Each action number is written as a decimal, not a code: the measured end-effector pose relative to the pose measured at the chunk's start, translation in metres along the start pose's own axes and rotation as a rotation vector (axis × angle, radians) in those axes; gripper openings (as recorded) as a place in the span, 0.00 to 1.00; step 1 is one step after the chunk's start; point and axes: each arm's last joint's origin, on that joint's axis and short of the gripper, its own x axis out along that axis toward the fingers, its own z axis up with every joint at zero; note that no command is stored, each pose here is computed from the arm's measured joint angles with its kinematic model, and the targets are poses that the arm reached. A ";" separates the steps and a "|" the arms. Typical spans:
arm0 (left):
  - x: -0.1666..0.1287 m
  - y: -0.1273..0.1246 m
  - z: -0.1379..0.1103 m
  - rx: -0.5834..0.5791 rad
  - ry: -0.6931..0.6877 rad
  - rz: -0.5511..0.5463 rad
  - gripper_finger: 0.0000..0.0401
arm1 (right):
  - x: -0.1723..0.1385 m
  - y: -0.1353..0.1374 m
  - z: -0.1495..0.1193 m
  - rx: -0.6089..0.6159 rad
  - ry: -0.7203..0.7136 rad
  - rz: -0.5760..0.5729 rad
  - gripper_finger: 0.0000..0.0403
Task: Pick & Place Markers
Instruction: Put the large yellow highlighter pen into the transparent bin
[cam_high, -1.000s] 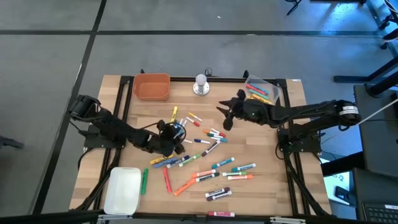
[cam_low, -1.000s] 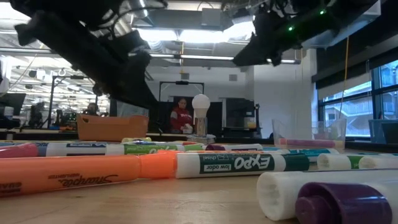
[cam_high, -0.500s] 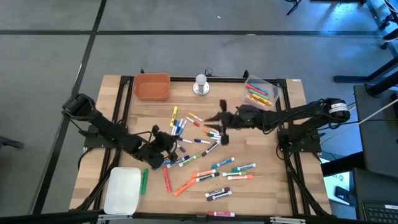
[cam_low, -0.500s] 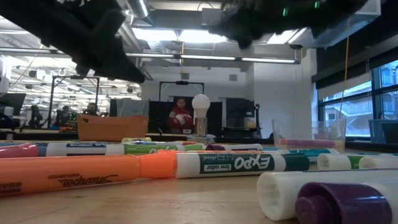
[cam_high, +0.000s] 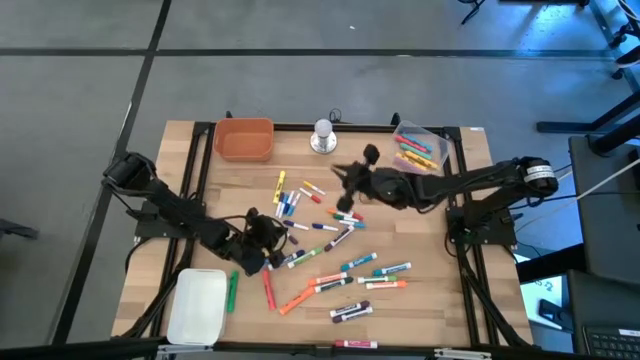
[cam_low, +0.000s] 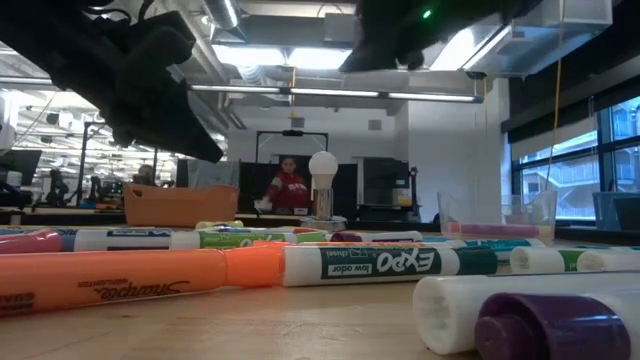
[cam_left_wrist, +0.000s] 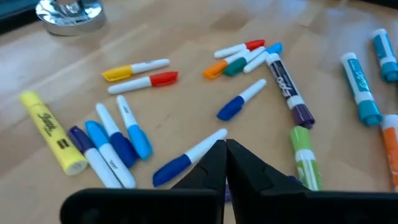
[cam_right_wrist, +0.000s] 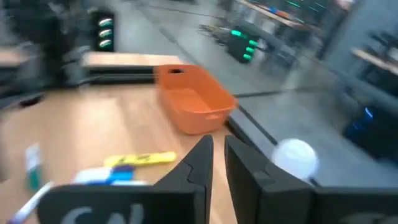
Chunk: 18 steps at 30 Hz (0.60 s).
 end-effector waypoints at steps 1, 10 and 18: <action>-0.001 -0.001 -0.001 -0.004 0.003 -0.005 0.02 | 0.003 -0.002 -0.001 0.044 -0.002 -0.004 0.11; -0.007 -0.003 -0.004 0.011 -0.021 -0.006 0.01 | 0.027 -0.010 0.001 0.154 -0.142 0.577 0.02; -0.006 -0.003 -0.004 0.062 -0.014 -0.006 0.00 | 0.021 0.002 -0.012 0.108 -0.014 0.763 0.01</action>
